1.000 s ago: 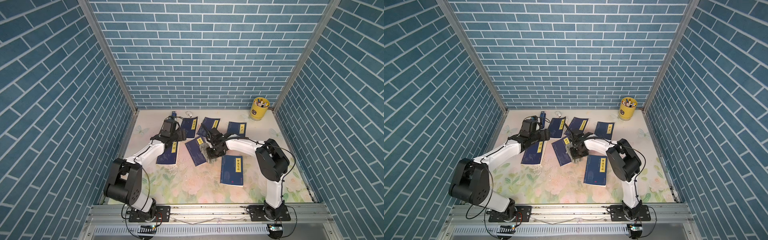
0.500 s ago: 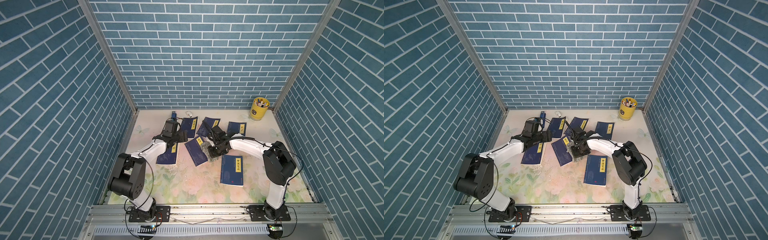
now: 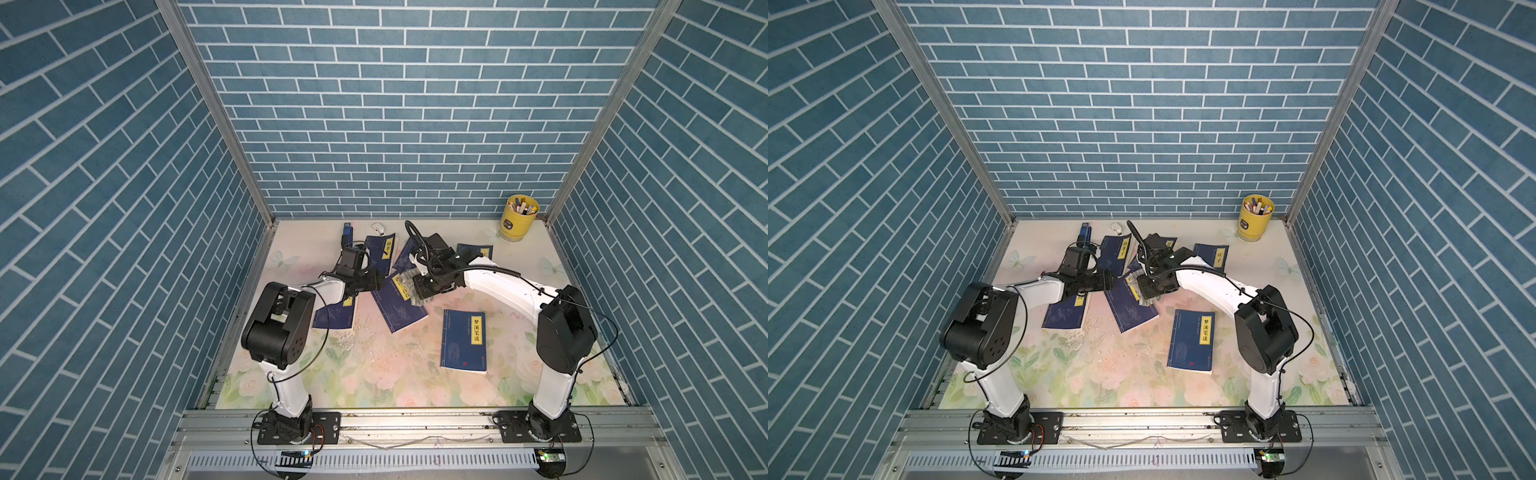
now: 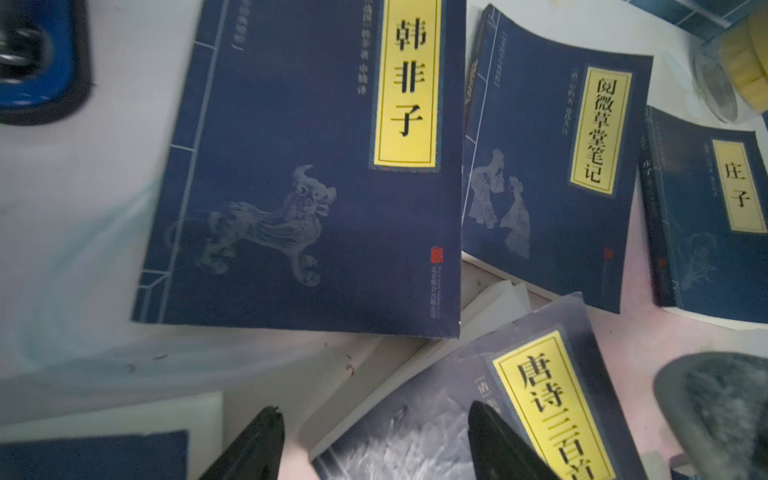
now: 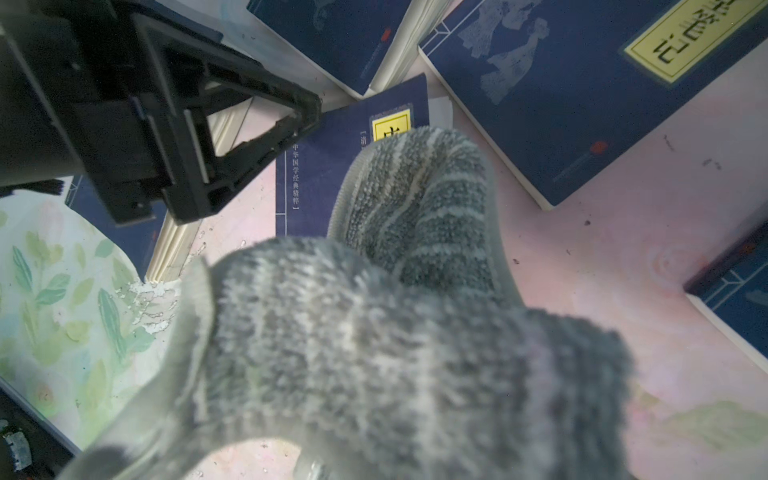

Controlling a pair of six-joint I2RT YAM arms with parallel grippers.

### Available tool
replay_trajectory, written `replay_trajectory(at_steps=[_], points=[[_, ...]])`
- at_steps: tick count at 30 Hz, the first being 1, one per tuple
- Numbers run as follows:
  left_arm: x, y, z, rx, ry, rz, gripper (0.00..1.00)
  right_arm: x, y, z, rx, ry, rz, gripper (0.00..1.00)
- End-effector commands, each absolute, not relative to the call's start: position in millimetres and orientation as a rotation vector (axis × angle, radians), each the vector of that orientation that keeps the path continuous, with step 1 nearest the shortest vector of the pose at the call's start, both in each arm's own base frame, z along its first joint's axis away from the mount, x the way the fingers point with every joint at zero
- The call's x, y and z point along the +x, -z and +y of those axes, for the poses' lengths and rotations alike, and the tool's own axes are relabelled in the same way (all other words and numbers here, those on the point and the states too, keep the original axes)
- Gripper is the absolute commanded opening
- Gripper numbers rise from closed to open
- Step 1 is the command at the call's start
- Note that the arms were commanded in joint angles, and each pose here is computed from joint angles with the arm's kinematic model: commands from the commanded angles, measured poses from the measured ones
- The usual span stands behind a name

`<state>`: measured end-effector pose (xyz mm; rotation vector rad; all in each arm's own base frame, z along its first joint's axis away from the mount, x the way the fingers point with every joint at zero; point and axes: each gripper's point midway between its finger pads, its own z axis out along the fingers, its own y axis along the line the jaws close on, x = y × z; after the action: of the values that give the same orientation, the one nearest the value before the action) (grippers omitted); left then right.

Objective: Wipe the cover of the book
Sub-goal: Move the book to the center of the board.

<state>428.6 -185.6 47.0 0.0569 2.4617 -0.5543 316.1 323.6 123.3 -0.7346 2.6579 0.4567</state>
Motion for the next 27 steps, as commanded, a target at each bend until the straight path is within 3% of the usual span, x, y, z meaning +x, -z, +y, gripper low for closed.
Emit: replay_trajectory(at_steps=[1, 18, 27], points=[[438.1, -54.6, -210.6, 0.166, 0.630, 2.423, 0.72, 311.8, -122.6, 310.6, -0.753, -0.416, 2.665, 0.00], [404.1, -56.8, -265.3, 0.345, 0.845, 2.429, 0.67, 295.2, -120.5, 283.1, -0.686, -0.410, 2.690, 0.00], [419.7, -104.4, -257.0, 0.308, 0.781, 2.327, 0.77, 287.7, -118.5, 298.4, -0.729, -0.469, 2.673, 0.00]])
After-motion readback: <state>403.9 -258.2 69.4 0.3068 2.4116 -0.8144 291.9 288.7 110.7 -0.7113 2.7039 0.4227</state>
